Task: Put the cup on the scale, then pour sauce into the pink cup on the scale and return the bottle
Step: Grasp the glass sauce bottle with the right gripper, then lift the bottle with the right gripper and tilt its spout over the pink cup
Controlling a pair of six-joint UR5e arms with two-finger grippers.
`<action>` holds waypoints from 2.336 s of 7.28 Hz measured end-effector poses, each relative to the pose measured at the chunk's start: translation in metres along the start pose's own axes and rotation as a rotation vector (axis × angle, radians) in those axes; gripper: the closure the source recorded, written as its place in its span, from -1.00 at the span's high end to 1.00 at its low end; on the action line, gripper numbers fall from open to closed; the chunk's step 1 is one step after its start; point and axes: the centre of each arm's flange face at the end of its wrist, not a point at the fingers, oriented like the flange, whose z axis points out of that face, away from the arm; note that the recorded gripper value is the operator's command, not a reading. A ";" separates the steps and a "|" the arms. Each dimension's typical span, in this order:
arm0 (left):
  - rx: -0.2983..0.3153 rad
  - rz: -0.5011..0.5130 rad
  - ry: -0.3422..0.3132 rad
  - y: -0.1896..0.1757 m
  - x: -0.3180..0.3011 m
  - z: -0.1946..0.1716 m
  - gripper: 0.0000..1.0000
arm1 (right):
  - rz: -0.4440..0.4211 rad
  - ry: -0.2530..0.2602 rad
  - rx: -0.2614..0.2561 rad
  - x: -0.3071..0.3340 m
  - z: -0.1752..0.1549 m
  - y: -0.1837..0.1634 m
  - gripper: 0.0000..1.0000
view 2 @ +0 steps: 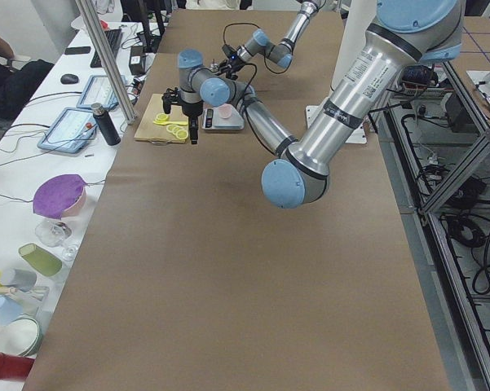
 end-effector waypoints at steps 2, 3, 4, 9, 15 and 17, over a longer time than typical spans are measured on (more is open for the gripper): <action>0.000 0.000 0.000 0.000 0.000 0.000 0.97 | 0.012 -0.003 0.010 -0.003 0.001 -0.008 -0.53; 0.000 -0.001 0.000 0.000 0.000 0.000 0.97 | 0.013 -0.003 0.013 -0.004 0.002 -0.011 -0.56; 0.000 -0.002 0.000 0.000 0.000 0.000 0.97 | 0.009 -0.001 0.015 -0.003 0.002 -0.013 -1.00; 0.002 0.001 0.002 0.001 -0.001 -0.001 0.97 | -0.087 0.056 -0.016 0.016 -0.016 -0.081 -1.00; 0.027 0.108 -0.043 -0.033 -0.094 0.000 0.97 | -0.538 0.378 -0.052 -0.119 -0.033 -0.072 -1.00; 0.026 0.117 -0.050 -0.034 -0.111 0.005 0.97 | -0.665 0.464 -0.071 -0.133 -0.029 -0.076 -1.00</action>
